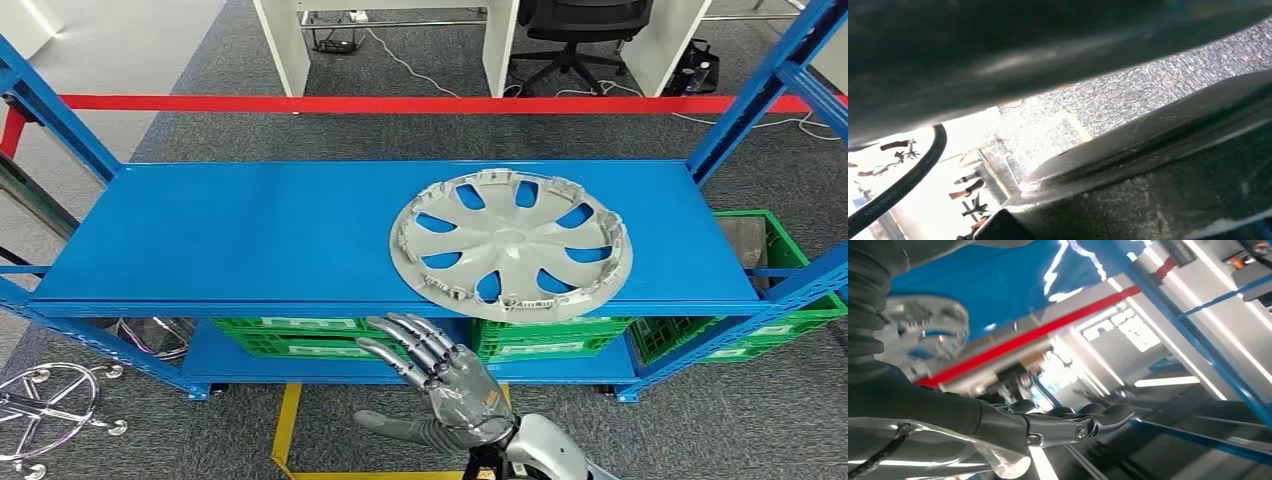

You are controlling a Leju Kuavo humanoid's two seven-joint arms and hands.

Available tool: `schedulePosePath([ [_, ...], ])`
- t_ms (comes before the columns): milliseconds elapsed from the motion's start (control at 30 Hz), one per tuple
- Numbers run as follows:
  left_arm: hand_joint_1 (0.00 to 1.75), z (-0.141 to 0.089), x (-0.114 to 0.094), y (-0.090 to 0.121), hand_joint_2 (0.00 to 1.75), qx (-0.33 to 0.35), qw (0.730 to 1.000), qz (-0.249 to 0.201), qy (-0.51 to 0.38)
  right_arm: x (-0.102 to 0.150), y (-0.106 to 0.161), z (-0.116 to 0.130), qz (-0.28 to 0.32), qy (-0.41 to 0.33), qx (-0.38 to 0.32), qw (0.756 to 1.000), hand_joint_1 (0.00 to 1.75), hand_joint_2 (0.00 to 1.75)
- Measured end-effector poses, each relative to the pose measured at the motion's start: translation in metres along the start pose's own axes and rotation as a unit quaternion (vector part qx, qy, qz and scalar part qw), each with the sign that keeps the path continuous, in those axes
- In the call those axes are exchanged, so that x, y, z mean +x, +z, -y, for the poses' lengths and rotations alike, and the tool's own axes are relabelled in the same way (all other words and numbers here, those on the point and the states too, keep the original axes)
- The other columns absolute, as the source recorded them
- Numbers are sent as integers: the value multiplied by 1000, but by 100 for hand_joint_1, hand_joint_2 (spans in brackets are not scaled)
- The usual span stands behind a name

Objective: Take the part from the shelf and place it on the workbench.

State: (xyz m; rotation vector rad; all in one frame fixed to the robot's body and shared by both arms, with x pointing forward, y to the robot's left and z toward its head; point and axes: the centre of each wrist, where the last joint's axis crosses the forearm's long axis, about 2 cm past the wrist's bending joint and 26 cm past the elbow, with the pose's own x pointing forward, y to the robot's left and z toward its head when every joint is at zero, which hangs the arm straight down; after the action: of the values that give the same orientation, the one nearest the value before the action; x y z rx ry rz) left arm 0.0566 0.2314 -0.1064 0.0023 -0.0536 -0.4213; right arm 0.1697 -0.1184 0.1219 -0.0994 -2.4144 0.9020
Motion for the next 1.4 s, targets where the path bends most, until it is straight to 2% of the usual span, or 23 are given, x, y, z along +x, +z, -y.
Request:
schedulePosePath([
  [67,0,0,0,0,0,2,1000,0,0,-1,0,-1,14,37,0,999,0,175],
  [167,0,0,0,0,0,9,1000,-1,-7,-9,-6,-3,81,170,16,982,0,175],
  [233,0,0,0,0,0,12,1000,-1,-11,-13,-9,-6,92,205,28,974,0,175],
  [600,0,0,1,0,0,17,1000,0,-14,-23,-10,-16,57,224,45,972,0,175],
  [767,0,2,2,0,0,18,1000,1,-19,-37,-16,-23,26,247,69,966,0,175],
  [933,0,2,4,1,0,9,1000,8,-27,-57,-26,-33,-23,233,94,968,0,175],
  [1200,0,2,5,1,0,3,999,20,-36,-81,-42,-27,-50,257,122,957,0,175],
  [1400,0,3,6,1,0,4,999,22,-39,-89,-46,-23,-52,268,128,953,0,175],
])
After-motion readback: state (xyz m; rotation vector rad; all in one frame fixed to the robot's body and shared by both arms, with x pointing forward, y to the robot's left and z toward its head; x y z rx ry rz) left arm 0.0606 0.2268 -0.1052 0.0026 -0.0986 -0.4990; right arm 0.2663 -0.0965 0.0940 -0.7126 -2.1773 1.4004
